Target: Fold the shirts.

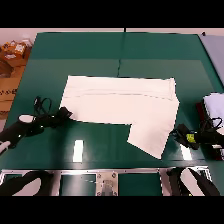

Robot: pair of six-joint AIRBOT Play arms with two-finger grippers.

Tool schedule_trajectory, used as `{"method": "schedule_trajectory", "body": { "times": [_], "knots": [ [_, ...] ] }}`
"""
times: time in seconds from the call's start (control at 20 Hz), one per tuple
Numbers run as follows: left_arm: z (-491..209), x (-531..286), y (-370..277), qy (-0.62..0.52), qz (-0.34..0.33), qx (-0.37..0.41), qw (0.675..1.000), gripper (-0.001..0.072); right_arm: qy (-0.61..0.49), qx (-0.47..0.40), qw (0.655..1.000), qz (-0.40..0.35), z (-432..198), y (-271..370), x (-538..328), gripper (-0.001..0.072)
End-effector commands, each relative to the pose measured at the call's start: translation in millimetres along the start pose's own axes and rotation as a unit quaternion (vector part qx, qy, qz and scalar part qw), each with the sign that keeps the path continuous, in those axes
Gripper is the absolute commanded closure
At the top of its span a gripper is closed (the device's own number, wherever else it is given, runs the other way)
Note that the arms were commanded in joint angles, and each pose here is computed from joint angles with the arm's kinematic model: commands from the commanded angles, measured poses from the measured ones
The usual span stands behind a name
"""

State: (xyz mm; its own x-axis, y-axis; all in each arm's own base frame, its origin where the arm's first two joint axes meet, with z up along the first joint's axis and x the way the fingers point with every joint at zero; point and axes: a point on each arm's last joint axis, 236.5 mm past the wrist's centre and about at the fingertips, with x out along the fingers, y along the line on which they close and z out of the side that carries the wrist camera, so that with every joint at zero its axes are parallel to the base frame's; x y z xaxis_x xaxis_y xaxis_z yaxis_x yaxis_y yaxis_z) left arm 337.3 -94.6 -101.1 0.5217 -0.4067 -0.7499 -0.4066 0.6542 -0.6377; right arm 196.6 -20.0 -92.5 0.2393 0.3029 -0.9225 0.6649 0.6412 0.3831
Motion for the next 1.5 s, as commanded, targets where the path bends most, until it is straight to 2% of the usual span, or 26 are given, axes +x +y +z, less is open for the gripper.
{"method": "schedule_trajectory", "body": {
  "times": [0.0,0.05,0.15,0.3,0.35,0.4,0.45,0.5,0.6,0.7,0.8,1.0,1.1,1.3,1.45],
  "knots": [
    [7.3,19.2,-24.1,0.020,-0.016,0.027,0.999,0.0422,0.018,0.003,1.000,-0.001,-10.1,-1.9,3.0,0.0202],
    [5.6,18.1,-30.7,0.030,-0.022,0.047,0.998,0.0673,0.018,0.006,1.000,-0.001,-10.9,-3.8,6.3,0.0202],
    [3.2,16.2,-36.4,0.041,-0.026,0.060,0.997,0.0684,0.034,0.008,0.999,0.020,-15.5,2.6,16.6,0.0205],
    [-7.9,15.0,-35.0,0.065,-0.026,0.073,0.995,0.0684,0.064,0.006,0.992,0.108,-20.2,37.3,29.6,0.0227],
    [-11.8,14.5,-34.1,0.073,-0.025,0.078,0.994,0.0684,0.070,0.006,0.988,0.135,-20.1,48.3,31.7,0.0309],
    [-15.8,13.8,-33.8,0.082,-0.025,0.082,0.993,0.0684,0.075,0.005,0.985,0.154,-19.9,56.1,32.5,0.0477],
    [-19.2,12.2,-33.3,0.092,-0.024,0.091,0.991,0.0684,0.078,-0.005,0.983,0.164,-20.8,59.9,31.7,0.0614],
    [-22.2,5.9,-31.4,0.115,-0.021,0.108,0.987,0.0684,0.081,-0.014,0.983,0.167,-22.0,61.7,29.0,0.0692],
    [-12.0,-19.6,-17.8,0.153,0.010,0.132,0.979,0.0685,0.086,-0.035,0.981,0.173,-19.8,67.2,14.8,0.0693],
    [1.5,-52.8,11.6,0.175,0.081,0.156,0.969,0.0685,0.074,-0.043,0.983,0.164,-9.7,67.6,-2.8,0.0693],
    [-2.3,-74.7,33.1,0.190,0.132,0.175,0.957,0.0686,0.067,-0.030,0.990,0.122,-7.6,52.9,-11.1,0.0693],
    [-25.1,-83.5,41.7,0.226,0.137,0.169,0.949,0.0685,0.036,-0.014,0.998,0.040,-8.8,20.2,-22.1,0.0693],
    [-26.8,-86.3,34.8,0.232,0.126,0.172,0.949,0.0686,0.004,-0.020,0.998,0.062,-2.6,34.6,-35.0,0.0693],
    [7.7,-83.8,-15.9,0.172,0.063,0.192,0.964,0.0686,-0.041,-0.059,0.982,0.177,18.7,105.0,-69.9,0.0693],
    [35.3,-76.9,-34.9,0.145,0.050,0.198,0.968,0.0686,-0.069,-0.071,0.972,0.214,50.1,146.5,-80.8,0.0693]
  ]
}}
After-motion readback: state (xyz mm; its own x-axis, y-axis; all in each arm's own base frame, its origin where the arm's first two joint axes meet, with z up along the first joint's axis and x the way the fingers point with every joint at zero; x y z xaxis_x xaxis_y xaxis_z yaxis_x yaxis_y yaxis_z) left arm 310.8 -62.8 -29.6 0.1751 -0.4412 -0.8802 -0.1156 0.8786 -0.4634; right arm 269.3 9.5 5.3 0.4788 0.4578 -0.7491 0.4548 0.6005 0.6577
